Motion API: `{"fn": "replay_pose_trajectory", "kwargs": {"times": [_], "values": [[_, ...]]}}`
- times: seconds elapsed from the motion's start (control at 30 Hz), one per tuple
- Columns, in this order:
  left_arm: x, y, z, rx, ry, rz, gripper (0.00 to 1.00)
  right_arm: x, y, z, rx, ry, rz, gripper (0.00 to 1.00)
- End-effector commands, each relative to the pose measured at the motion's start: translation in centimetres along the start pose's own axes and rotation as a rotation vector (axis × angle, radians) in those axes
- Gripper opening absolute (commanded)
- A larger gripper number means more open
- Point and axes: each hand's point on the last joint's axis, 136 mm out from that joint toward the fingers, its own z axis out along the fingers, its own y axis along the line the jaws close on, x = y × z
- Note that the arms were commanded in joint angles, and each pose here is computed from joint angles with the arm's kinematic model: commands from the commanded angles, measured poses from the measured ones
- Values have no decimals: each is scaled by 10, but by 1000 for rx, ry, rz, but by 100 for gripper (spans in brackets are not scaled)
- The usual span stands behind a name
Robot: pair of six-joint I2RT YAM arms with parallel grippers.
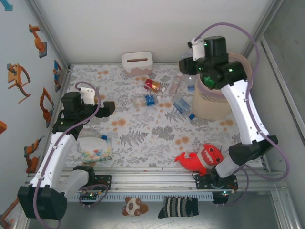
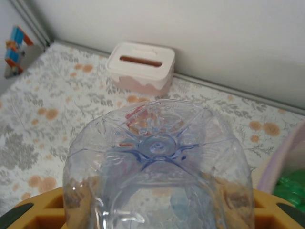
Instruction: Put the plastic bottles in the bin
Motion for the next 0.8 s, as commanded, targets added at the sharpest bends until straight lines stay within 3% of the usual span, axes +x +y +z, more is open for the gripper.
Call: {"fn": "replay_pose_trajectory", "kwargs": {"times": [0.0,0.27,0.43,0.57,0.77], "values": [[-10,-4,-5,8,-20,29,96,-28,-10,-32,-25,-112,89,46],[-11,-5,-6,7,-23,30,96,-57,-78,-62,45,-291,387,44],[-11,-5,-6,9,-23,28,96,-58,-128,-67,189,-428,615,44],[-11,-5,-8,7,-28,30,96,-34,-179,-65,411,-528,890,43],[-13,-6,-10,5,-39,33,96,11,-220,-43,560,-565,1217,43]]}}
